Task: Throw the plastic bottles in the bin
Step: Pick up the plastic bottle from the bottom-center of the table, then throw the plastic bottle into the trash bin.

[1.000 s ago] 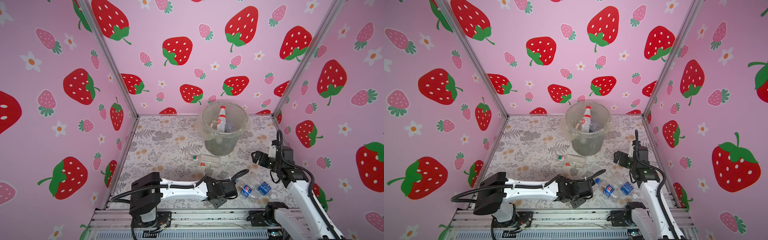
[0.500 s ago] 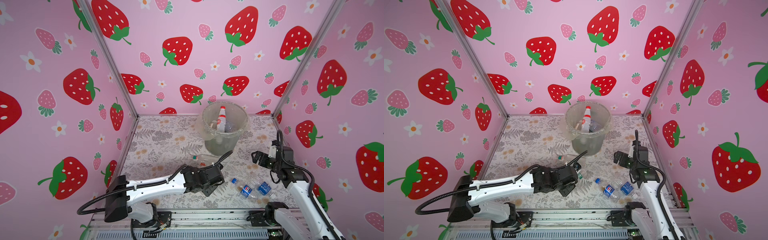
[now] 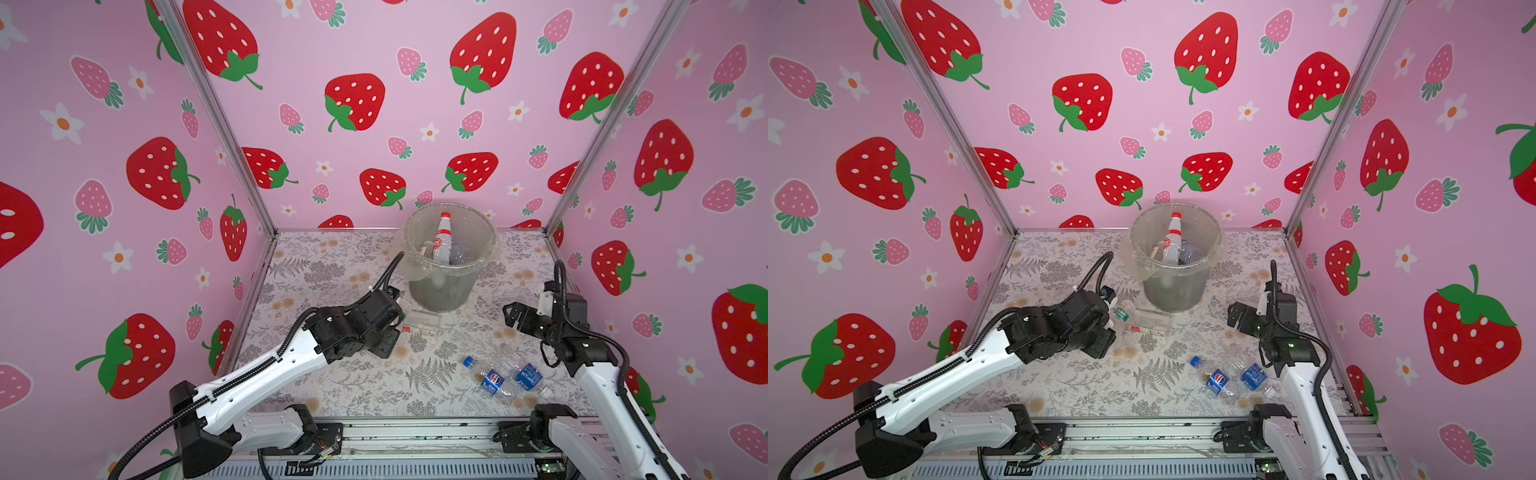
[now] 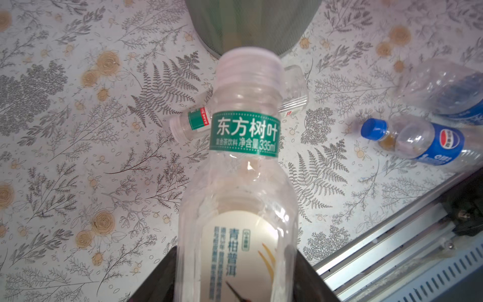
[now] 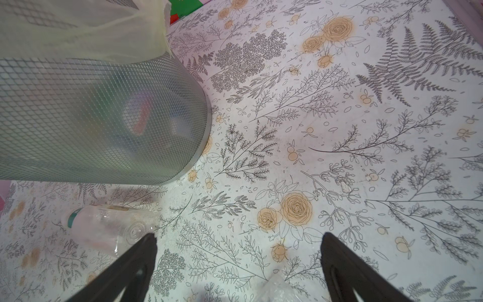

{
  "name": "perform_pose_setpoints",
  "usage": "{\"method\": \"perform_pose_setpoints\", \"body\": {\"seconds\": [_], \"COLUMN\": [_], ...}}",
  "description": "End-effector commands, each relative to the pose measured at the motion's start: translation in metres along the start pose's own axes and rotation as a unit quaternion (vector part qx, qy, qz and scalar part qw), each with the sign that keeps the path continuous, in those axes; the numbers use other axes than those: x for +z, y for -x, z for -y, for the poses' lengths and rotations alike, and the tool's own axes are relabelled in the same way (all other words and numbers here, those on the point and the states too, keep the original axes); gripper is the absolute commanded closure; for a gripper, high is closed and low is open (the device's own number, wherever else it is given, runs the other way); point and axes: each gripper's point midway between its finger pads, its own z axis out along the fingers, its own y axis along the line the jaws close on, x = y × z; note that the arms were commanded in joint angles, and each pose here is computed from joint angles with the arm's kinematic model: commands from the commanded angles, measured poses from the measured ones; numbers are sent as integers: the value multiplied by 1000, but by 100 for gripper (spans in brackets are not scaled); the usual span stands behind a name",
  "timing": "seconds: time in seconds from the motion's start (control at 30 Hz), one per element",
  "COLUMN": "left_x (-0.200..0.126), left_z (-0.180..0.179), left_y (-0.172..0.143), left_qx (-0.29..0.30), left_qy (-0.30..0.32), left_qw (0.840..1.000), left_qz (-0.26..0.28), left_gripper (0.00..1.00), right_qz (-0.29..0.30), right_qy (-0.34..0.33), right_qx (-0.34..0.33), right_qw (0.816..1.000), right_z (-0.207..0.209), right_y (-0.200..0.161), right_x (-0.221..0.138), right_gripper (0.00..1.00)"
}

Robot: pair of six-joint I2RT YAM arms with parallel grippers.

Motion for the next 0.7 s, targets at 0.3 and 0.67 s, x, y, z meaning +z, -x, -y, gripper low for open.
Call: {"method": "perform_pose_setpoints", "body": {"seconds": [0.3, 0.67], "left_x": [-36, -63], "left_z": [-38, -53], "left_y": [46, 89], "left_qx": [-132, -167], "left_qy": [-43, -90], "left_qw": [988, 965], "left_qz": [66, 179], "left_gripper": [36, 36], "right_qz": [-5, -4], "right_qy": [-2, 2], "right_qx": [1, -2], "right_qw": [1000, 1000], "right_z": [3, 2], "right_y": [-4, -5], "right_x": [0, 2], "right_gripper": [1, 1]}}
